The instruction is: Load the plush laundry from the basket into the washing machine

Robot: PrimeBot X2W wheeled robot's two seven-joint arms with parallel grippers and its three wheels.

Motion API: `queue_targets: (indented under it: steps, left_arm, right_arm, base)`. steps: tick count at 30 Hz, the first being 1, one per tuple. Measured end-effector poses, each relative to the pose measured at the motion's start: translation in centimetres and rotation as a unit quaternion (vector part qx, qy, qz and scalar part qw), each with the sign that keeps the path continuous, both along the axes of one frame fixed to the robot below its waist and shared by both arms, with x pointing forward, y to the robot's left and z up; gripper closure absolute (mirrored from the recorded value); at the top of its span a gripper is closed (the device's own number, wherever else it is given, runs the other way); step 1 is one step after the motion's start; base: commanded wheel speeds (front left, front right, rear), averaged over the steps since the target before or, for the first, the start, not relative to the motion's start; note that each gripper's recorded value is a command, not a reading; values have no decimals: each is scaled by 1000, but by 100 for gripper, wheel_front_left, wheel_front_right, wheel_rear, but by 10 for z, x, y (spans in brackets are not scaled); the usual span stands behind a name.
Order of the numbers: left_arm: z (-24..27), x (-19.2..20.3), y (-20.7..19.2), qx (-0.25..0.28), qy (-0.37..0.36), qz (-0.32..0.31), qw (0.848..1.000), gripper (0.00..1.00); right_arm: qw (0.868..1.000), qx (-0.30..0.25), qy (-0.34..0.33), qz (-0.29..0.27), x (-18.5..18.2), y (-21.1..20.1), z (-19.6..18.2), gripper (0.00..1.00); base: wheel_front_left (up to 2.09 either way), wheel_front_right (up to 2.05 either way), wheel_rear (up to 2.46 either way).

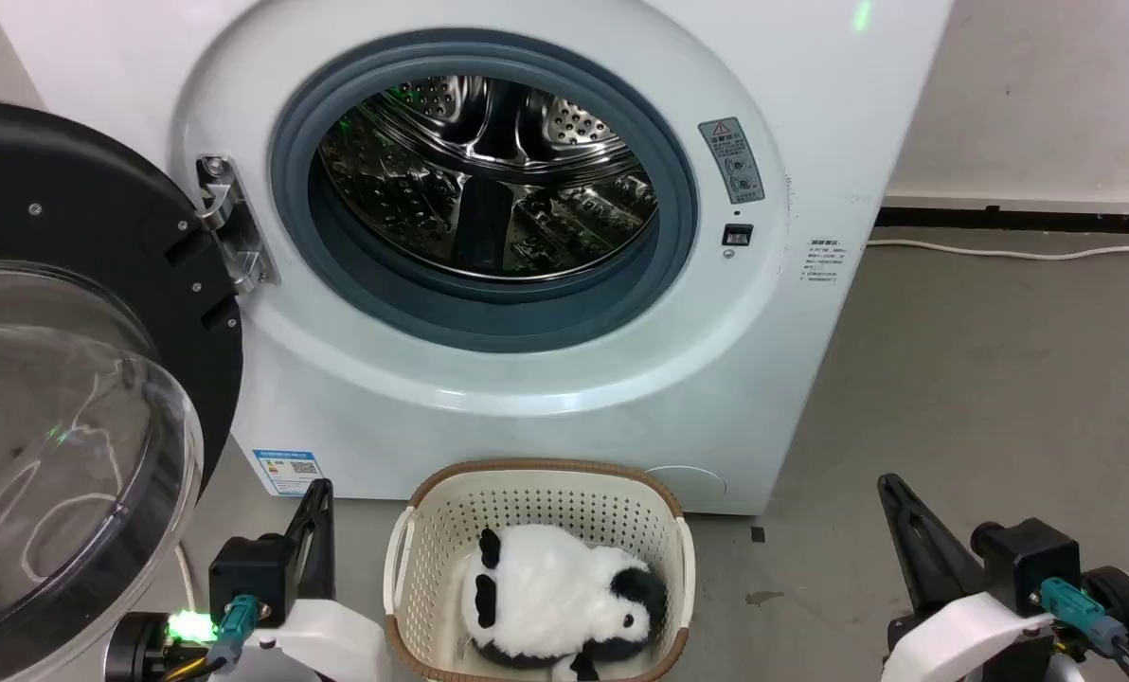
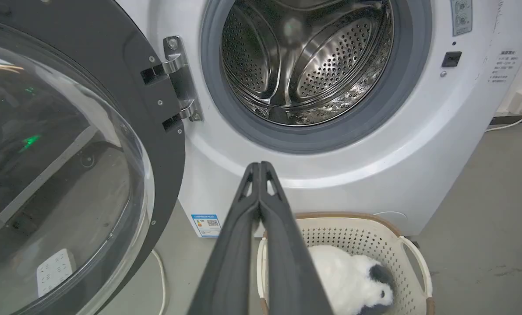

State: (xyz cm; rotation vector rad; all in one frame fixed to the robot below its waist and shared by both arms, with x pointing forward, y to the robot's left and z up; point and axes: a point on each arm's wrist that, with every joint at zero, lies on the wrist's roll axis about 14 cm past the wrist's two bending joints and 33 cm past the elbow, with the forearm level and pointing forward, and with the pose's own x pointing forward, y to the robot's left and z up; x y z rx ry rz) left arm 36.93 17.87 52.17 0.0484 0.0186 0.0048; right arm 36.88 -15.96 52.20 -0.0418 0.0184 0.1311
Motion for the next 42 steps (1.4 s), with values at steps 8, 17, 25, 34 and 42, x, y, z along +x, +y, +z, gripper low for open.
queue_targets:
  steps: [8,17,25,34,42]
  left_arm:
    - [0,0,0,0,0,0,1000,100]
    - [0,0,0,0,0,0,1000,100]
    - [0,0,0,0,0,0,1000,100]
    - [0,0,0,0,0,0,1000,100]
    - [0,0,0,0,0,0,1000,100]
  right_arm:
    - [1000,0,0,0,0,0,0,100]
    - [1000,0,0,0,0,0,0,100]
    - [1000,0,0,0,0,0,0,100]
    - [1000,0,0,0,0,0,0,100]
    - [1000,0,0,0,0,0,0,100]
  base:
    - [0,0,0]
    - [0,0,0]
    - [0,0,0]
    - [0,0,0]
    - [0,0,0]
